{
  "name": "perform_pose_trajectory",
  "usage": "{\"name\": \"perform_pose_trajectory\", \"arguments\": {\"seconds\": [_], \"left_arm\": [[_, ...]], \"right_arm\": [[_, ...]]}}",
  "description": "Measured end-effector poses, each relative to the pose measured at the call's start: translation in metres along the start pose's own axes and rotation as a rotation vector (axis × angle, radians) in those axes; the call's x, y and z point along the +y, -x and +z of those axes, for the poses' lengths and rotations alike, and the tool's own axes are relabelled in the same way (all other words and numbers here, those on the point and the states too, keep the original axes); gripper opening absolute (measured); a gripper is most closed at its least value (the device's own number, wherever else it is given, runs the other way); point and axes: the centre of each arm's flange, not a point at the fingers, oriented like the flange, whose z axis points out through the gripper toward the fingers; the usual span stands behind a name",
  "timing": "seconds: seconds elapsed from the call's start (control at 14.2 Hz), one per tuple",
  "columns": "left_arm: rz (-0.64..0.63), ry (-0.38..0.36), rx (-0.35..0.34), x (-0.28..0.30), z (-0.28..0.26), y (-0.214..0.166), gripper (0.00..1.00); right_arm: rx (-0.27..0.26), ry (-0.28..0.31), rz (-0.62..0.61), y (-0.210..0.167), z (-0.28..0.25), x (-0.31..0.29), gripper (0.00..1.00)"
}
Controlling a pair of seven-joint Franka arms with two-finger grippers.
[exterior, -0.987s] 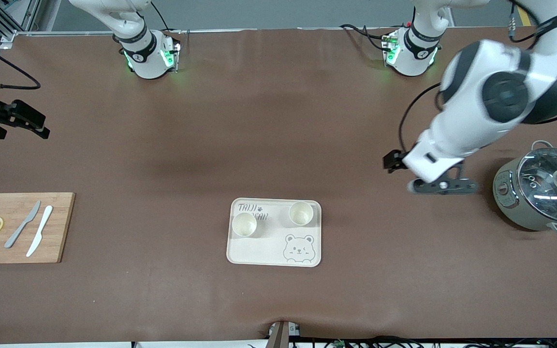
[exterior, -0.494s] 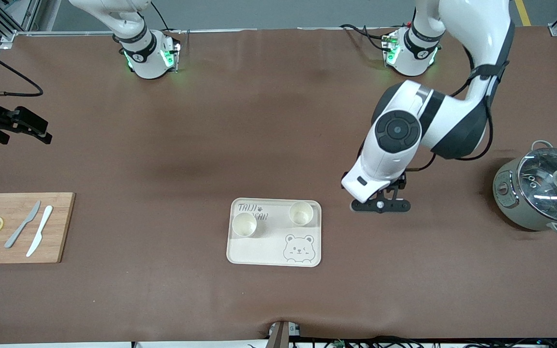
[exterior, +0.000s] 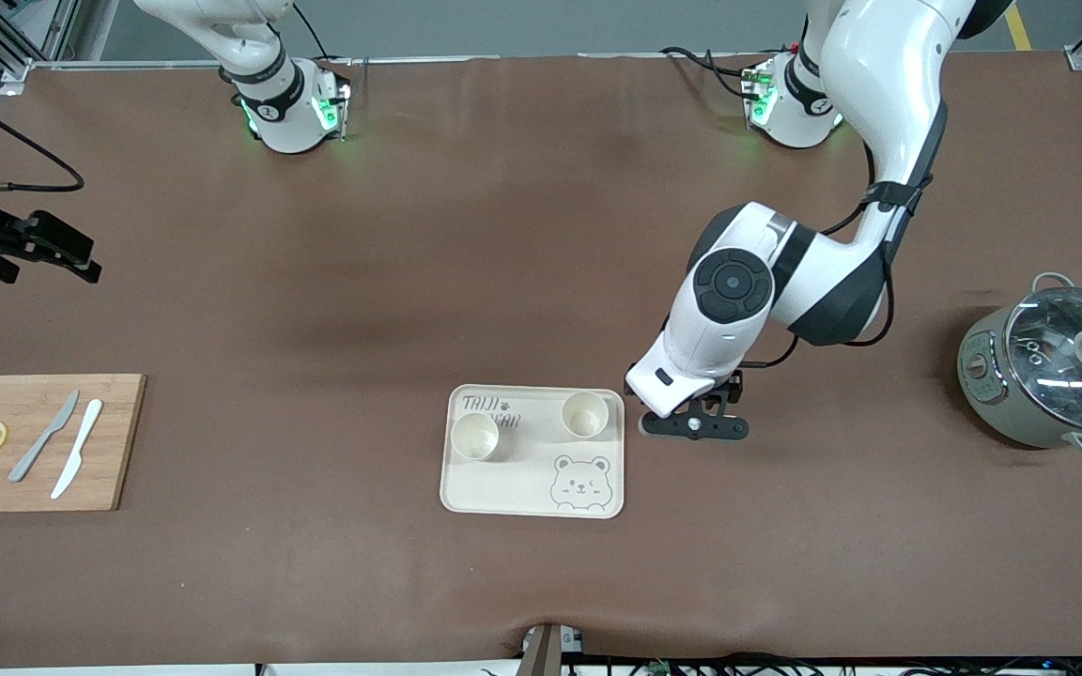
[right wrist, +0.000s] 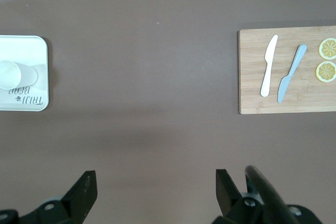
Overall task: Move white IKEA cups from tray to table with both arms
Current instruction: 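Move the left gripper over the white cup on the tray, then lower the left gripper around the white cup and close it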
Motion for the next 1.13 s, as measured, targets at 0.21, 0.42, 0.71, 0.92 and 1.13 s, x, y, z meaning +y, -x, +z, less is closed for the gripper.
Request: {"name": "perform_pose_trajectory", "arguments": {"seconds": [0.21, 0.42, 0.71, 0.92, 1.13], "left_arm": [[0.0, 0.023, 0.025, 0.007, 0.012, -0.003, 1.0], [-0.007, 0.043, 0.034, 0.027, 0.03, 0.002, 1.0], [-0.002, 0.046, 0.027, 0.047, 0.037, 0.011, 1.0], [-0.039, 0.044, 0.013, 0.056, 0.047, 0.017, 1.0], [-0.054, 0.043, -0.007, 0.062, 0.072, 0.021, 1.0]], "right_arm": [[-0.001, 0.0, 0.0, 0.0, 0.0, 0.0, 1.0], [-0.004, 0.0, 0.001, -0.001, 0.002, 0.001, 1.0], [-0.007, 0.0, 0.001, -0.002, 0.004, 0.001, 1.0], [-0.007, 0.0, 0.001, -0.002, 0.004, 0.001, 1.0], [-0.007, 0.0, 0.001, -0.002, 0.004, 0.001, 1.0]]}}
